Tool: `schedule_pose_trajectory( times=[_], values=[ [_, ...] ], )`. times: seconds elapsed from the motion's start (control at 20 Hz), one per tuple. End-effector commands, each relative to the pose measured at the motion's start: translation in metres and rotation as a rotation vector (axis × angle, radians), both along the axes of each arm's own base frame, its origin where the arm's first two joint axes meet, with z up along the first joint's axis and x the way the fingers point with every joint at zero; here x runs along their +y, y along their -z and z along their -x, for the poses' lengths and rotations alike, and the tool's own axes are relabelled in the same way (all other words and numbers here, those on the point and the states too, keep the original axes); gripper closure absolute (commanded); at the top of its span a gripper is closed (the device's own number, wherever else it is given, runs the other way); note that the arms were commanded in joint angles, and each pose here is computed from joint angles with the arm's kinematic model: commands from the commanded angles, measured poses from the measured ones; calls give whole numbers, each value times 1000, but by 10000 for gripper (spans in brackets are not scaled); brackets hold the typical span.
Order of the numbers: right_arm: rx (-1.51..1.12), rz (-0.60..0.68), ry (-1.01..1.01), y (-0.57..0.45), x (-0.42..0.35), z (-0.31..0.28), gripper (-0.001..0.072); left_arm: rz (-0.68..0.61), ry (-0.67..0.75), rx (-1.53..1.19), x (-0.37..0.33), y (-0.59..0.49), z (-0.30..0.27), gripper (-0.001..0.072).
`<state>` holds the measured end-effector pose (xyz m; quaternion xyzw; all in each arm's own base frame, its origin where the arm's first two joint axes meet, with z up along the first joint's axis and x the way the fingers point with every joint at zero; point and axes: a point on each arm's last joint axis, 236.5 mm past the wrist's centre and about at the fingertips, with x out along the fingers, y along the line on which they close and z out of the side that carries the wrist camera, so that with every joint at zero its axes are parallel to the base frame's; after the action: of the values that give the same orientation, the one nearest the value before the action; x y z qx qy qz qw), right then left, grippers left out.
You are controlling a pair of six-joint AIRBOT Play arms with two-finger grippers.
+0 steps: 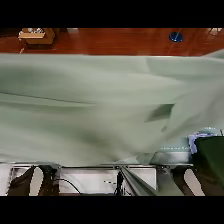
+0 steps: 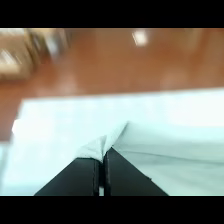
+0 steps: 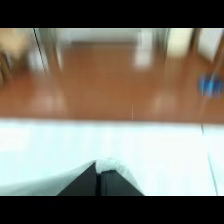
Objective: Fold the shirts.
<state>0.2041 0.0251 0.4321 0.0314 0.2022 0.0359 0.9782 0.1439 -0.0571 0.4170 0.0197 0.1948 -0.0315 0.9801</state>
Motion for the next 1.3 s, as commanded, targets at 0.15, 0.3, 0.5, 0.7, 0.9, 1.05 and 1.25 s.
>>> schedule_pose_trajectory(
  times=[0.15, 0.3, 0.5, 0.7, 0.9, 1.05, 1.25],
  values=[
    [511, 0, -36, 137, -29, -73, 692, 242, 154, 515, 11, 155, -57, 674],
    [634, 14, -106, 188, -18, -136, 692, 286, 166, 664, 18, 221, -90, 675],
    [643, -7, -132, 249, -5, -226, 692, 330, 138, 649, 29, 257, -169, 674],
    [494, -54, -105, 270, -2, -302, 692, 361, 75, 600, 51, 292, -236, 674],
    [408, -78, -68, 295, -8, -351, 692, 359, 28, 555, 65, 326, -285, 673],
    [382, -117, -53, 324, -8, -380, 692, 312, 34, 491, 62, 343, -318, 673],
    [351, -200, -31, 362, -4, -413, 692, 216, 69, 412, 53, 362, -353, 673]
  ],
)
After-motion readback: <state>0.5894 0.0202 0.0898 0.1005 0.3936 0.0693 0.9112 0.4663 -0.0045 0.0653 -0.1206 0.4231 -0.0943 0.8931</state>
